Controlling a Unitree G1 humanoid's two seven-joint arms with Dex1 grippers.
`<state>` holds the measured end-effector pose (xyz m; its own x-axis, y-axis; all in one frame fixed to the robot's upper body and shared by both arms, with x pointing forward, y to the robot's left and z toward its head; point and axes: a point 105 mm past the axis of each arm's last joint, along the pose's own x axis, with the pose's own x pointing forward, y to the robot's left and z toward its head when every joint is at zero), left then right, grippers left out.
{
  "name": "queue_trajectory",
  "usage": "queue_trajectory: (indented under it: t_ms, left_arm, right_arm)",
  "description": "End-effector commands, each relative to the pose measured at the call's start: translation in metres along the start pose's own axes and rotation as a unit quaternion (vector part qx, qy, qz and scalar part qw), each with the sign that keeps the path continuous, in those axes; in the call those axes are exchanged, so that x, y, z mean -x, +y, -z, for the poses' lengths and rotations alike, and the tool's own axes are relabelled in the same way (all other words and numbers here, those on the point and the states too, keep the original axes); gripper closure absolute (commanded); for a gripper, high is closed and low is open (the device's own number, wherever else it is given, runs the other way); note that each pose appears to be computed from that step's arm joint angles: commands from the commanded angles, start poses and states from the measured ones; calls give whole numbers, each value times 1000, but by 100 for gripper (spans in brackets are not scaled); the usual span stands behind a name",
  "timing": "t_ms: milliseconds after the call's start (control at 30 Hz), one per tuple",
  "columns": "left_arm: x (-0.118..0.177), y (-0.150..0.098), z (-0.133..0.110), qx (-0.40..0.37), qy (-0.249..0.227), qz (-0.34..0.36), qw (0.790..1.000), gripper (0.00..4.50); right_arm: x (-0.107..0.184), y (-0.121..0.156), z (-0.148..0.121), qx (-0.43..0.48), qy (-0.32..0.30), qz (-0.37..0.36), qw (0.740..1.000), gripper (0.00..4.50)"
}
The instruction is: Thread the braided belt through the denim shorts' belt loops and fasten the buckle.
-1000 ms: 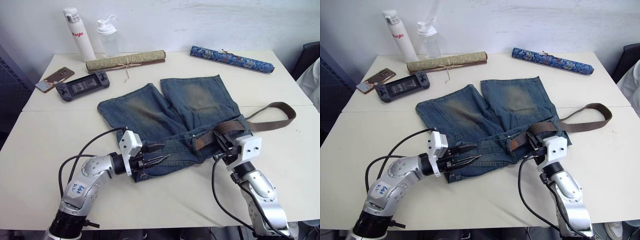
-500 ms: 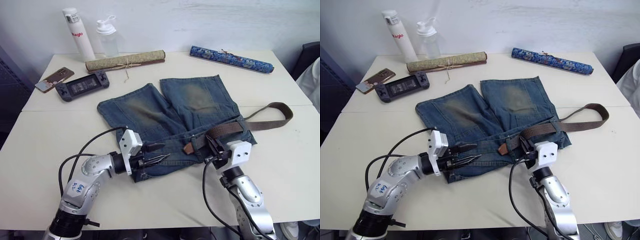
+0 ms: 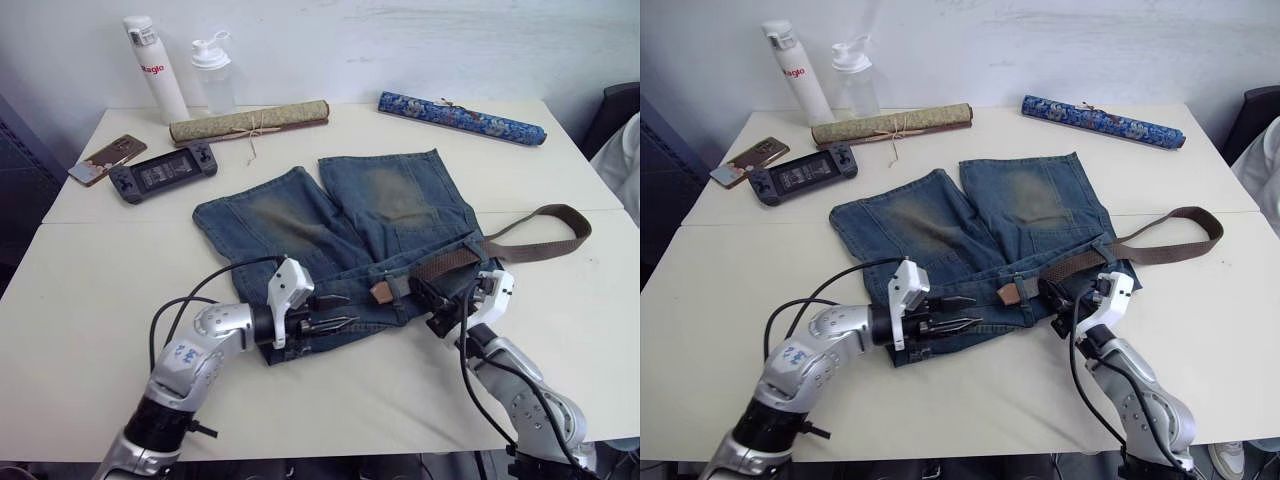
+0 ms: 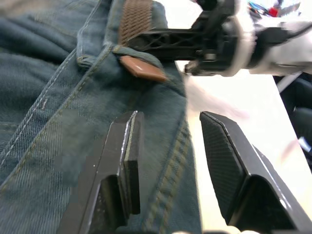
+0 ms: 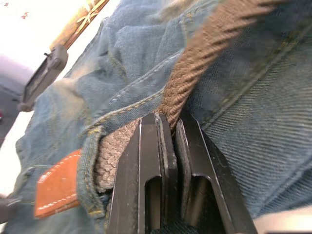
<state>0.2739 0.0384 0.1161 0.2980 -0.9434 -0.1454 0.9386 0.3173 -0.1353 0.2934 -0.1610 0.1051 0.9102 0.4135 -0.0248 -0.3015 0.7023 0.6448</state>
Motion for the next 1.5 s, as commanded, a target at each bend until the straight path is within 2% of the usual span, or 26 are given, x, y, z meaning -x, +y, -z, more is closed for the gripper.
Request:
queue_trajectory:
  t_ms: [33,100,233,367,500,733,1067,1167,1267,1500]
  left_arm:
    - [-13,0,3,34,13,2,999,243]
    - [-20,3,4,101,12,-3,995,243]
    - [-28,0,-2,167,3,10,986,243]
    - [-31,3,-22,269,-42,25,962,243]
    - [-35,9,-23,321,-39,6,946,243]
    - [-36,-3,-15,331,5,21,944,243]
    - [-37,-4,-14,340,4,23,940,243]
    - [-37,-3,-16,343,-4,23,939,314]
    - [-37,-2,-16,347,-5,22,938,447]
    - [-38,-2,-14,348,2,18,937,447]
  right_arm:
    - [2,11,-4,7,6,-25,1000,450]
    - [3,11,-3,12,8,-26,1000,450]
    - [3,11,0,15,11,-23,1000,450]
    - [5,10,2,18,14,-19,1000,450]
    - [6,10,4,24,17,-17,999,450]
    - [5,10,4,32,18,-16,999,450]
    - [6,9,3,33,17,-14,999,450]
    - [6,9,3,34,19,-13,999,450]
    - [6,10,4,34,19,-13,999,450]
    - [5,11,2,29,17,-13,999,450]
